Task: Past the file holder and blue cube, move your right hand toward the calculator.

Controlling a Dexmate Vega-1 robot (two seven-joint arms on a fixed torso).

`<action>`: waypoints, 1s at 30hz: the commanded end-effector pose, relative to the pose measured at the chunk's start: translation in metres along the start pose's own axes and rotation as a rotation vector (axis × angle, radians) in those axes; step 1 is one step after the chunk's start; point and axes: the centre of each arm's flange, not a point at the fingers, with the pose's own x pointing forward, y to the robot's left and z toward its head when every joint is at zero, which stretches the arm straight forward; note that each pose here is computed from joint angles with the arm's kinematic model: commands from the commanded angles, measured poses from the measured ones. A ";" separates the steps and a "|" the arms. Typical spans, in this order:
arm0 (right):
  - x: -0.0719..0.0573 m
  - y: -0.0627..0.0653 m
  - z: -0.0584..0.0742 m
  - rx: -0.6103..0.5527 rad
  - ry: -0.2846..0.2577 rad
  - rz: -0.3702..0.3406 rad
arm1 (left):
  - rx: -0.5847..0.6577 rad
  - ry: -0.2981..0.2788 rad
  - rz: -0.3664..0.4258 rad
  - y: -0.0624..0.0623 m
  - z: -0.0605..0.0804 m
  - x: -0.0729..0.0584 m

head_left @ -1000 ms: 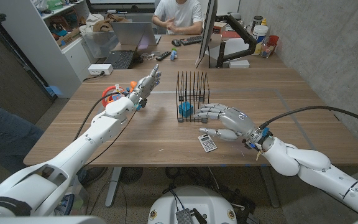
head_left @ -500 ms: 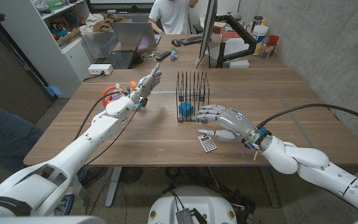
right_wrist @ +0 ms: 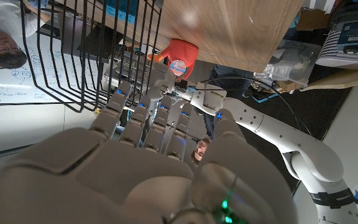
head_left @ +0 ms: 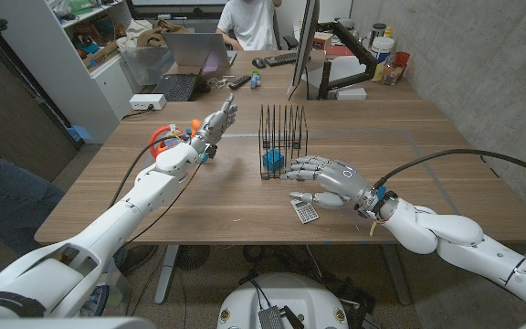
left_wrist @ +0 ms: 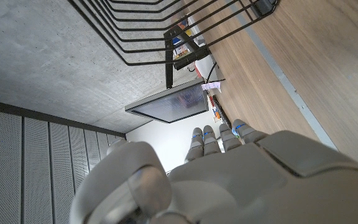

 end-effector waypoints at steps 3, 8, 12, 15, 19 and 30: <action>0.004 0.006 0.002 -0.023 0.002 0.029 | 0.007 -0.008 -0.003 -0.003 0.003 0.000; 0.005 0.008 0.003 -0.018 0.009 0.032 | 0.012 -0.007 -0.002 -0.002 0.004 -0.001; 0.007 0.011 0.003 -0.015 0.013 0.038 | 0.015 -0.008 -0.003 -0.002 0.005 -0.002; 0.007 0.013 0.003 -0.014 0.017 0.041 | 0.013 -0.006 -0.005 -0.002 0.005 -0.002; 0.009 0.015 0.003 -0.015 0.021 0.046 | 0.016 0.000 -0.013 -0.002 0.005 -0.001; 0.010 0.021 0.003 -0.037 0.036 0.058 | 0.037 0.005 -0.019 0.000 0.006 0.000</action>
